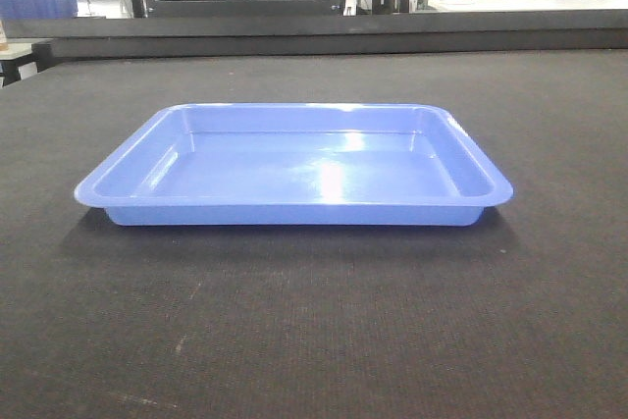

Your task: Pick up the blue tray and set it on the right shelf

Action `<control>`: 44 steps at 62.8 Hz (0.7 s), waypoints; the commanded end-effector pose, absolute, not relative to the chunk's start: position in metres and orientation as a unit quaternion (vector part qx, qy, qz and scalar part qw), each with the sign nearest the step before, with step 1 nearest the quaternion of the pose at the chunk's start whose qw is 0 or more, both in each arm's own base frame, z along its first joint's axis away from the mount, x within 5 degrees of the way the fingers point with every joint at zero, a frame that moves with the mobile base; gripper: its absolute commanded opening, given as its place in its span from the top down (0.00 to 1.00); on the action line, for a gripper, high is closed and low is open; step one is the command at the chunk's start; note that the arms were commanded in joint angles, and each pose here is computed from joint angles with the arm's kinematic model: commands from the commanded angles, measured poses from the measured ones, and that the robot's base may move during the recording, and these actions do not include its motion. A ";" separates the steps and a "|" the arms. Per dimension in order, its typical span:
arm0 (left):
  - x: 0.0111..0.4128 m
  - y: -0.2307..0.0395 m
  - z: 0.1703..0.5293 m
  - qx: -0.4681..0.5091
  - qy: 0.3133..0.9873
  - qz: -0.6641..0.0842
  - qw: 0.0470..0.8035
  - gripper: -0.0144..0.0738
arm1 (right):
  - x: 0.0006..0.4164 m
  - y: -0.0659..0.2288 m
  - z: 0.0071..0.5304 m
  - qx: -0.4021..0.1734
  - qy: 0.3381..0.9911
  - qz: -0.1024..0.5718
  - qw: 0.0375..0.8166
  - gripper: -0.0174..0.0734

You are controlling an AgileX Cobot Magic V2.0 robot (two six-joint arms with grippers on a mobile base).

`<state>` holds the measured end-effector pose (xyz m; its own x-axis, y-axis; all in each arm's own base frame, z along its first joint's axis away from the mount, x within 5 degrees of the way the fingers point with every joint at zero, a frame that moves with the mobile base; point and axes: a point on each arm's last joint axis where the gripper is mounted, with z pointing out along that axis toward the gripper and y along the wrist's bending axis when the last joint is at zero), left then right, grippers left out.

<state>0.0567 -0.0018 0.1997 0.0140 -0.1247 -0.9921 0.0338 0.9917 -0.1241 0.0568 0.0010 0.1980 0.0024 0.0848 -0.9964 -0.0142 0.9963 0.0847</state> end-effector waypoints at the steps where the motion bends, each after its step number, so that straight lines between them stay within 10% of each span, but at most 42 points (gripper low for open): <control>1: 0.056 -0.002 0.201 -0.032 0.663 -0.059 0.746 0.89 | 0.053 0.000 0.218 0.025 0.643 0.035 0.765 0.75; 23: 0.037 -0.001 0.307 -0.030 0.662 -0.057 0.747 0.84 | 0.024 0.001 0.316 0.023 0.587 0.050 0.808 0.72; 38: 0.063 -0.002 0.349 -0.033 0.723 -0.052 0.688 0.44 | 0.041 0.002 0.355 0.022 0.624 0.051 0.779 0.18; 44: 0.079 -0.004 0.353 -0.018 0.744 -0.045 0.667 0.35 | 0.060 0.002 0.356 0.024 0.654 0.050 0.755 0.12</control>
